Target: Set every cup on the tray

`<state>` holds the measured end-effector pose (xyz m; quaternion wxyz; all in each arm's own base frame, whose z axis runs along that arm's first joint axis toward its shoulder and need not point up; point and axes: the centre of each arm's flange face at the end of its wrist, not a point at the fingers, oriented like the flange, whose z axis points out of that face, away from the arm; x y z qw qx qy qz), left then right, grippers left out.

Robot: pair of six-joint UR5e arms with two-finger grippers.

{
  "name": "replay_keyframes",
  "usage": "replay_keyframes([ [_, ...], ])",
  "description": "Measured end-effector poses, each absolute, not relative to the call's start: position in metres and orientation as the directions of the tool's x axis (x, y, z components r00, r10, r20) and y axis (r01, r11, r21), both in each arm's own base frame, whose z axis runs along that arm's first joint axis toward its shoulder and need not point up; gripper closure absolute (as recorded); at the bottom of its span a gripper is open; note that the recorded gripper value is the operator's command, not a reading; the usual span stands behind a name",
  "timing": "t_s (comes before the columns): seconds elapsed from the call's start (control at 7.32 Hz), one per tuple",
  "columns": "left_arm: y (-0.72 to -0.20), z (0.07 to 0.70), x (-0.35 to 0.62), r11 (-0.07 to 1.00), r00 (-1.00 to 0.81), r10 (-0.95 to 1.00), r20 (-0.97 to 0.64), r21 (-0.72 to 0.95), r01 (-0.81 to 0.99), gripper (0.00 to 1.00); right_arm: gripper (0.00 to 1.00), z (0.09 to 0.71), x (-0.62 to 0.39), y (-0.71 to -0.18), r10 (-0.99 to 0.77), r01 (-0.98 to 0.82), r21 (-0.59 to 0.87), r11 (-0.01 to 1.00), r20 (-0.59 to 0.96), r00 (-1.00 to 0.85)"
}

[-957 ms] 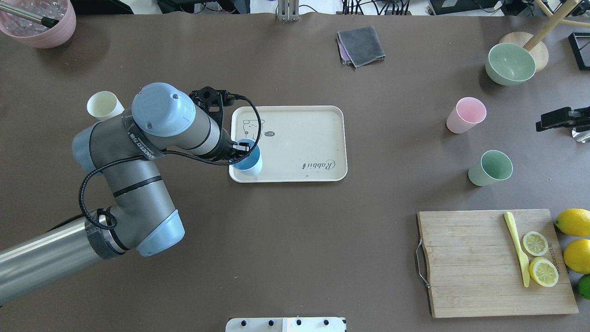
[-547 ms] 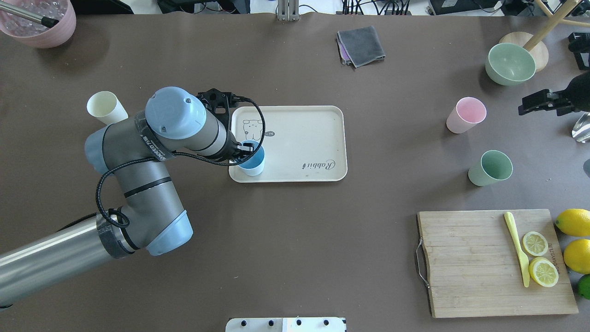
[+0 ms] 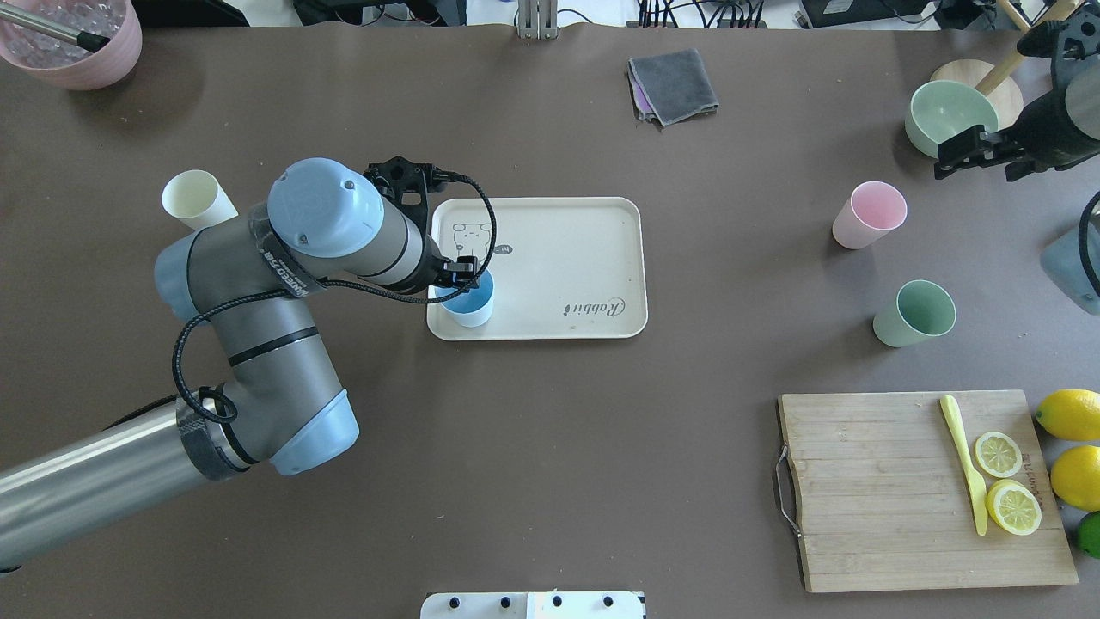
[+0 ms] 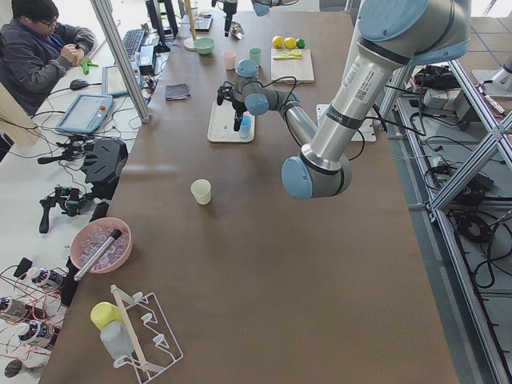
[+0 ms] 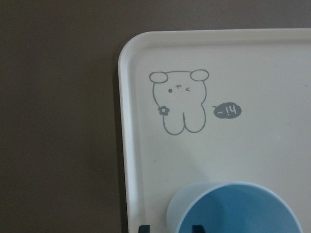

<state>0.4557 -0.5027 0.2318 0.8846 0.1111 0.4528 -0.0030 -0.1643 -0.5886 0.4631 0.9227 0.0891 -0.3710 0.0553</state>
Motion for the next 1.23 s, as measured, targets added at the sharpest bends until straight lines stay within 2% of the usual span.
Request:
replay_keyframes([
  [0.27,-0.534,0.258,0.341,0.969,0.609,0.180,-0.772,0.247,0.027,0.03,0.00,0.468,-0.178,-0.608,0.017,-0.136,0.122,0.983,0.682,0.731],
  [0.55,-0.542,0.306,0.252,0.956,0.622,0.246,-0.744,0.293,-0.027,0.03,0.03,0.474,-0.209,-0.603,-0.020,-0.083,0.119,0.989,0.676,0.737],
  [0.96,-0.545,0.324,0.223,0.950,0.628,0.266,-0.732,0.310,-0.041,0.02,0.13,0.495,-0.247,-0.589,-0.073,-0.021,0.130,0.991,0.673,0.736],
  [1.09,-0.545,0.325,0.221,0.949,0.629,0.267,-0.731,0.311,-0.041,0.02,0.31,0.508,-0.252,-0.590,-0.081,-0.018,0.138,0.990,0.676,0.733],
  [1.23,-0.544,0.325,0.221,0.949,0.629,0.268,-0.730,0.313,-0.040,0.02,0.81,0.518,-0.254,-0.591,-0.086,-0.017,0.144,0.989,0.677,0.730],
])
